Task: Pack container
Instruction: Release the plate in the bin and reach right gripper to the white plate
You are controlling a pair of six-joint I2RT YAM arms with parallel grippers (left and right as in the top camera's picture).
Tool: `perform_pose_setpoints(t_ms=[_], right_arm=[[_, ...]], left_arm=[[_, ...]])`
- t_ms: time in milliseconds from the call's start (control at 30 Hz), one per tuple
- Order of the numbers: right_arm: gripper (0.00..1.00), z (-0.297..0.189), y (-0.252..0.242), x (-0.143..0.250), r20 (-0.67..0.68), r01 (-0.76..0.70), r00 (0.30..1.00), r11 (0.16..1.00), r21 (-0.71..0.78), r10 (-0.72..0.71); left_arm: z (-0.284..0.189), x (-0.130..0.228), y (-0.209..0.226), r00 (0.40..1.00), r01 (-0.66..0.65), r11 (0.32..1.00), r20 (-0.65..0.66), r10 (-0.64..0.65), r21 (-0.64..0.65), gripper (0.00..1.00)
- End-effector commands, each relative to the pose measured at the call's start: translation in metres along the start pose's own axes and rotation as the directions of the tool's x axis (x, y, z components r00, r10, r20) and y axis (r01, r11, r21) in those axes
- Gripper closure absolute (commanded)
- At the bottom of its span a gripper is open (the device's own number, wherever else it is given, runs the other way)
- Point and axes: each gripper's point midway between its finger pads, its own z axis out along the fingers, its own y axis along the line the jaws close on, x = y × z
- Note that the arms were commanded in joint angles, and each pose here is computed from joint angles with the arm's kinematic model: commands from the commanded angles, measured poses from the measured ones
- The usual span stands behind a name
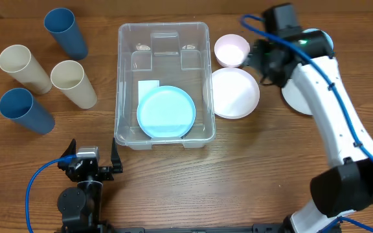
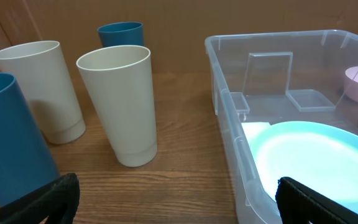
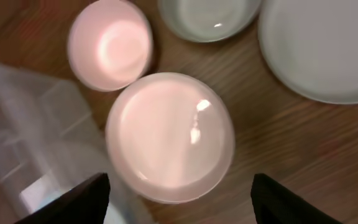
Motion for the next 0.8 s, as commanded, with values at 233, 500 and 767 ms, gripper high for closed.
perform_pose_setpoints(t_ms=[233, 500, 767], right_arm=[[0.29, 0.131, -0.056, 0.059, -0.167, -0.054, 0.983, 0.985, 0.164, 0.081], [0.53, 0.164, -0.06, 0.082, -0.258, -0.037, 0.962, 0.982, 0.187, 0.085], [0.96, 0.162, -0.065, 0.085, -0.271, -0.007, 0.96, 0.979, 0.205, 0.064]], left_arm=[[0.0, -0.001, 0.002, 1.0, -0.011, 1.0, 0.006, 0.012, -0.009, 0.0], [0.0, -0.001, 0.002, 1.0, -0.011, 1.0, 0.006, 0.012, -0.009, 0.0], [0.0, -0.001, 0.002, 1.0, -0.011, 1.0, 0.006, 0.012, -0.009, 0.0]])
